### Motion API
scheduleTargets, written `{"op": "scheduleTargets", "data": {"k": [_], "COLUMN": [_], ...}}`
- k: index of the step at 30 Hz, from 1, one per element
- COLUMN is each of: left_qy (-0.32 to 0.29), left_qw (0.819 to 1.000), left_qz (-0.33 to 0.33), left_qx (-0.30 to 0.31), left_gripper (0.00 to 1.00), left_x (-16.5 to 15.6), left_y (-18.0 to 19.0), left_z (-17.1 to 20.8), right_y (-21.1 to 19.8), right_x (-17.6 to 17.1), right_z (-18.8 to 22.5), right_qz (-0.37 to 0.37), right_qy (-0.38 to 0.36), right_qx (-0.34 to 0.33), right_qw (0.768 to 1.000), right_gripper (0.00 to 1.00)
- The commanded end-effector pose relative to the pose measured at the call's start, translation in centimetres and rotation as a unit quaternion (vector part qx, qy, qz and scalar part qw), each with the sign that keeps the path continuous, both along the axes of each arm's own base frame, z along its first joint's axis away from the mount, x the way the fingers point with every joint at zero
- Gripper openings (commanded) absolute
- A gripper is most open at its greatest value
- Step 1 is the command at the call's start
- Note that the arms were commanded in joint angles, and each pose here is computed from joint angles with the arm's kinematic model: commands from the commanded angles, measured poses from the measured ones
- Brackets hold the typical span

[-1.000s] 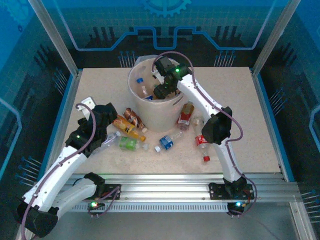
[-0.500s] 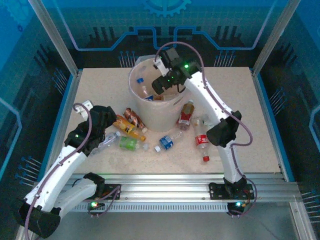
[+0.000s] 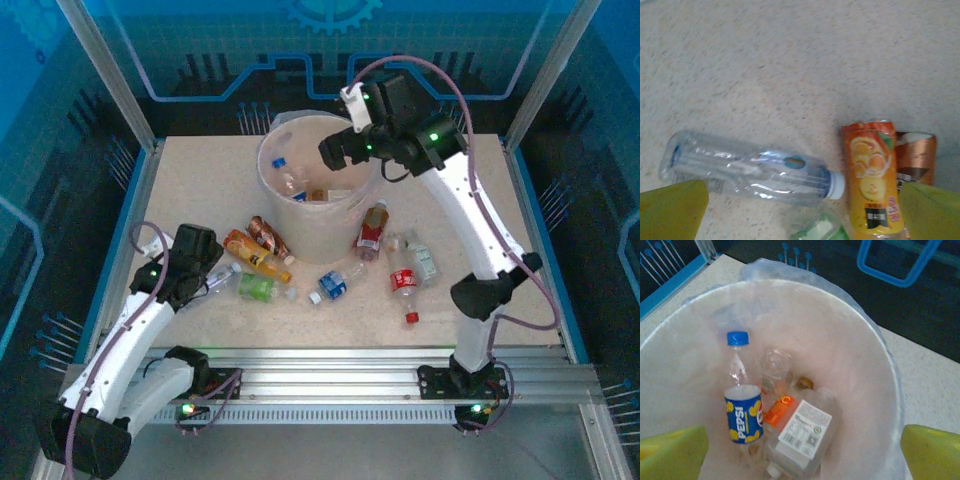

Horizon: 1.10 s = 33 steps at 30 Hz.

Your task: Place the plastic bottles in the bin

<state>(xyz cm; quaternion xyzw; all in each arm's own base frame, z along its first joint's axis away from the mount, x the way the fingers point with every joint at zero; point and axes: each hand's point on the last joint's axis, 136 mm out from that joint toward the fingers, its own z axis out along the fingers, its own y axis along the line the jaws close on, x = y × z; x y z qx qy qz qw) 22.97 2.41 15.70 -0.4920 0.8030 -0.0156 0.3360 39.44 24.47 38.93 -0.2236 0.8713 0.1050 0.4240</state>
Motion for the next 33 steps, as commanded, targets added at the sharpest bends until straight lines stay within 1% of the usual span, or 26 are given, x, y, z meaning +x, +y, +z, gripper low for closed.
{"op": "scheduleTargets", "data": {"k": [1, 6, 9, 16, 26, 33], "left_qy": [0.013, 0.008, 0.007, 0.008, 0.008, 0.012], "left_qw": [0.995, 0.988, 0.981, 0.963, 0.949, 0.943], "left_qz": [0.078, 0.124, 0.151, 0.184, 0.228, 0.246], "left_qx": [-0.054, -0.093, -0.121, -0.195, -0.216, -0.223], "left_gripper": [0.99, 0.99, 0.99, 0.99, 0.99, 0.99], "left_x": [-2.2, -3.0, -3.2, -2.6, -2.0, -1.4], "left_y": [0.5, 0.7, 0.7, 0.2, 1.3, 1.8], "left_z": [-1.6, -3.0, -4.4, -7.4, -9.3, -10.3], "right_y": [-3.1, -6.8, -8.1, -10.3, -10.5, -10.5], "right_x": [-0.5, -1.7, -2.4, -3.6, -4.0, -4.1], "right_z": [2.1, 1.3, 0.2, -1.8, -4.0, -4.7], "right_qz": [-0.052, -0.1, -0.115, -0.144, -0.148, -0.151], "right_qy": [-0.021, -0.013, -0.005, 0.013, 0.038, 0.046], "right_qx": [0.038, 0.052, 0.056, 0.064, 0.064, 0.064], "right_qw": [0.998, 0.994, 0.992, 0.987, 0.986, 0.985], "right_gripper": [1.0, 1.0, 1.0, 1.0, 1.0, 1.0]}}
